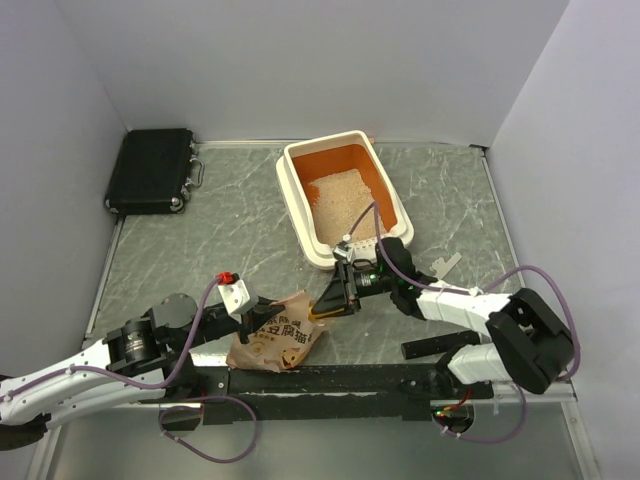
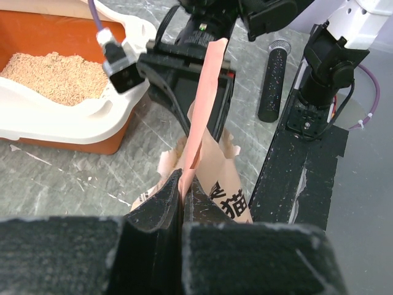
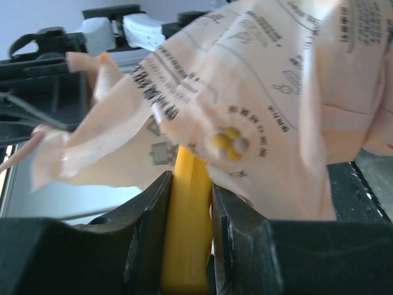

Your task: Fill the litter box with clean litter

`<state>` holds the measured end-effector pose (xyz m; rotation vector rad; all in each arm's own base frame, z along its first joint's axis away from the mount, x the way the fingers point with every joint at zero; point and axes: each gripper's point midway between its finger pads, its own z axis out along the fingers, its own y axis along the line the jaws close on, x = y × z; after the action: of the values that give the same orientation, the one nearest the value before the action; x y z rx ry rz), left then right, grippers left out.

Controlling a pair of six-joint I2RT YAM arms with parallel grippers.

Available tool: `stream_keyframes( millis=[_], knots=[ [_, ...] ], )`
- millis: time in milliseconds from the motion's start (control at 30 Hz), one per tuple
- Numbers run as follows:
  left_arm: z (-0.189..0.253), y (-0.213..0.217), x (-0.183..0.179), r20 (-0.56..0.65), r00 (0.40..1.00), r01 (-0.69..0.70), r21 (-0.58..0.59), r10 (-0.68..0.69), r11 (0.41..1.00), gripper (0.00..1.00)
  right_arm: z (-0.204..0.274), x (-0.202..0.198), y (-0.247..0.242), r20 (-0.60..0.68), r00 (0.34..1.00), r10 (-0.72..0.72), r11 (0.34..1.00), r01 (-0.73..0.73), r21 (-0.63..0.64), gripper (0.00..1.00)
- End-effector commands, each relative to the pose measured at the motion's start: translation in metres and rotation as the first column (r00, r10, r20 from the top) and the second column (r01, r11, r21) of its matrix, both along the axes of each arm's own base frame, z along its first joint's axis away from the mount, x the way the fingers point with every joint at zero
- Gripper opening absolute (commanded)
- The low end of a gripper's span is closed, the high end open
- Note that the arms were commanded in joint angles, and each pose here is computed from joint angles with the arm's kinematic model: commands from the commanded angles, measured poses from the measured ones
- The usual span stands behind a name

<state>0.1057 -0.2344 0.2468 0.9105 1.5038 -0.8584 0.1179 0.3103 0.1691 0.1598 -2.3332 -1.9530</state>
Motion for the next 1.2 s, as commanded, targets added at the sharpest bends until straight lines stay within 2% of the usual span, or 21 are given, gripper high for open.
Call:
stream_keyframes(
  millis=[0,67,133,233,900,1167],
  knots=[
    [0.023,-0.001,0.003,0.036,0.999,-0.007,-0.072,0.01,0.997,0.01,0.049,-0.004,-0.009,0.108,0.994,0.007,0.993,-0.019,0.113,0.0],
    [0.024,-0.001,0.003,0.036,0.999,-0.01,-0.074,0.013,0.997,0.01,0.059,-0.005,-0.015,0.101,0.995,-0.007,0.994,-0.004,0.108,0.0],
    [0.023,-0.001,0.003,0.036,0.999,-0.01,-0.07,0.012,0.997,0.01,0.06,-0.004,-0.022,0.193,0.981,-0.026,0.995,0.006,0.104,0.0],
    [0.023,-0.001,0.003,0.036,0.999,-0.01,-0.07,0.012,0.997,0.01,0.061,-0.005,-0.028,0.208,0.977,-0.044,0.996,0.028,0.081,0.0],
    [0.019,0.001,0.01,0.03,0.998,-0.05,-0.052,0.052,0.997,0.01,0.068,-0.008,-0.068,0.257,0.953,-0.159,0.987,0.147,0.066,0.0],
    [0.021,0.003,0.011,0.035,0.997,-0.06,-0.057,0.062,0.997,0.01,0.06,-0.013,-0.074,0.23,0.955,-0.188,0.982,0.178,0.066,0.0]
  ],
)
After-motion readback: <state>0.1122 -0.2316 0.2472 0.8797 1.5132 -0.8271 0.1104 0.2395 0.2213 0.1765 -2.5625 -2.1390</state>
